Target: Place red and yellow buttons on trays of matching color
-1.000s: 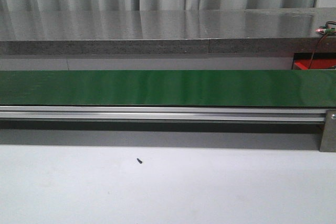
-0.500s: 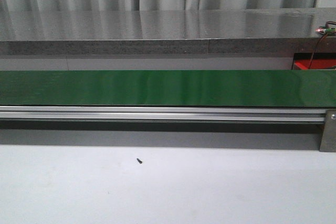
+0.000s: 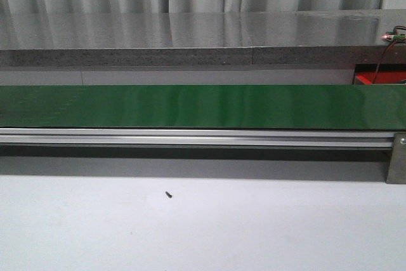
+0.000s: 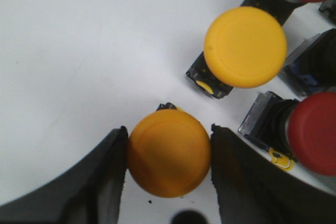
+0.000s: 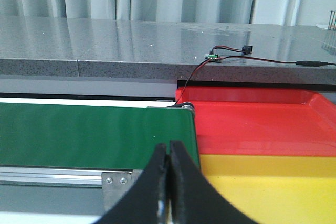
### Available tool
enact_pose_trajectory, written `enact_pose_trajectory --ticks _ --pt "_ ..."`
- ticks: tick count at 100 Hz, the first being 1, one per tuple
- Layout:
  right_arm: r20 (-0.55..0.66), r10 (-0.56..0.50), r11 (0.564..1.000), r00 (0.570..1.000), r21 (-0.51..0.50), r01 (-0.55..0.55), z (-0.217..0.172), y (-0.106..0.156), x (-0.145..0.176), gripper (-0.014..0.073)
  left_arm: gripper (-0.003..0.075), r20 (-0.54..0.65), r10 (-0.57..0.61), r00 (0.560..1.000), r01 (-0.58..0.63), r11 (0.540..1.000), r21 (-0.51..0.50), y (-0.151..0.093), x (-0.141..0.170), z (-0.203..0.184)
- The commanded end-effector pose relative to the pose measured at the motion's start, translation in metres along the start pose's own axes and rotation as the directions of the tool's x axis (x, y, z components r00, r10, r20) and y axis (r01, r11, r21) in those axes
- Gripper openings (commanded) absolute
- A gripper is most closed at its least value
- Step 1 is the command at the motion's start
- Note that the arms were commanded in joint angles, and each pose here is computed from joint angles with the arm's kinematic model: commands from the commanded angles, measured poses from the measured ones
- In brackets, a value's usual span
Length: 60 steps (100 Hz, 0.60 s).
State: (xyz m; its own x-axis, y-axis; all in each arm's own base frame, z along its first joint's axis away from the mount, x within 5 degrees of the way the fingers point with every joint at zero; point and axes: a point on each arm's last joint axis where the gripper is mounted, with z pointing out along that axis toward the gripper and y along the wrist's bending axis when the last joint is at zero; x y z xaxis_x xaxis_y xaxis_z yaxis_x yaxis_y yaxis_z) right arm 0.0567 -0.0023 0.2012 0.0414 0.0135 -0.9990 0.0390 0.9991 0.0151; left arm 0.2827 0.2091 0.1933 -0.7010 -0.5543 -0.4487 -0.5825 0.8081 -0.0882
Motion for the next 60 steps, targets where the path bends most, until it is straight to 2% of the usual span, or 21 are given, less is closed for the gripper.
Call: enact_pose_trajectory --ticks 1,13,32,43,49,60 --pt "0.114 -0.008 1.000 0.993 -0.008 0.009 -0.003 0.001 -0.014 -0.0122 0.0276 0.107 0.001 0.994 0.000 1.000 -0.007 0.000 -0.014 -0.019" --pt "0.114 -0.008 1.000 0.993 -0.008 0.009 -0.003 0.001 -0.014 -0.0122 0.0240 0.109 0.001 0.994 -0.001 1.000 -0.007 0.000 -0.015 -0.019" --pt "0.114 -0.008 1.000 0.993 -0.008 0.009 -0.003 0.001 -0.014 -0.0122 0.0240 0.096 0.003 0.995 -0.002 1.000 -0.005 -0.001 -0.013 -0.022" --pt "0.114 -0.008 1.000 0.993 -0.008 0.009 -0.003 0.001 -0.014 -0.0122 0.0240 0.115 0.002 0.993 -0.002 1.000 -0.006 -0.001 -0.014 -0.037" --pt "0.114 -0.008 1.000 0.993 -0.008 0.009 -0.003 0.001 -0.014 -0.0122 0.0240 0.153 -0.021 0.988 0.021 1.000 0.002 -0.001 -0.016 -0.051" --pt "0.114 -0.008 1.000 0.993 -0.008 0.009 -0.003 0.001 -0.014 -0.0122 0.0240 0.225 0.005 0.974 -0.003 1.000 -0.010 -0.003 -0.019 -0.078"
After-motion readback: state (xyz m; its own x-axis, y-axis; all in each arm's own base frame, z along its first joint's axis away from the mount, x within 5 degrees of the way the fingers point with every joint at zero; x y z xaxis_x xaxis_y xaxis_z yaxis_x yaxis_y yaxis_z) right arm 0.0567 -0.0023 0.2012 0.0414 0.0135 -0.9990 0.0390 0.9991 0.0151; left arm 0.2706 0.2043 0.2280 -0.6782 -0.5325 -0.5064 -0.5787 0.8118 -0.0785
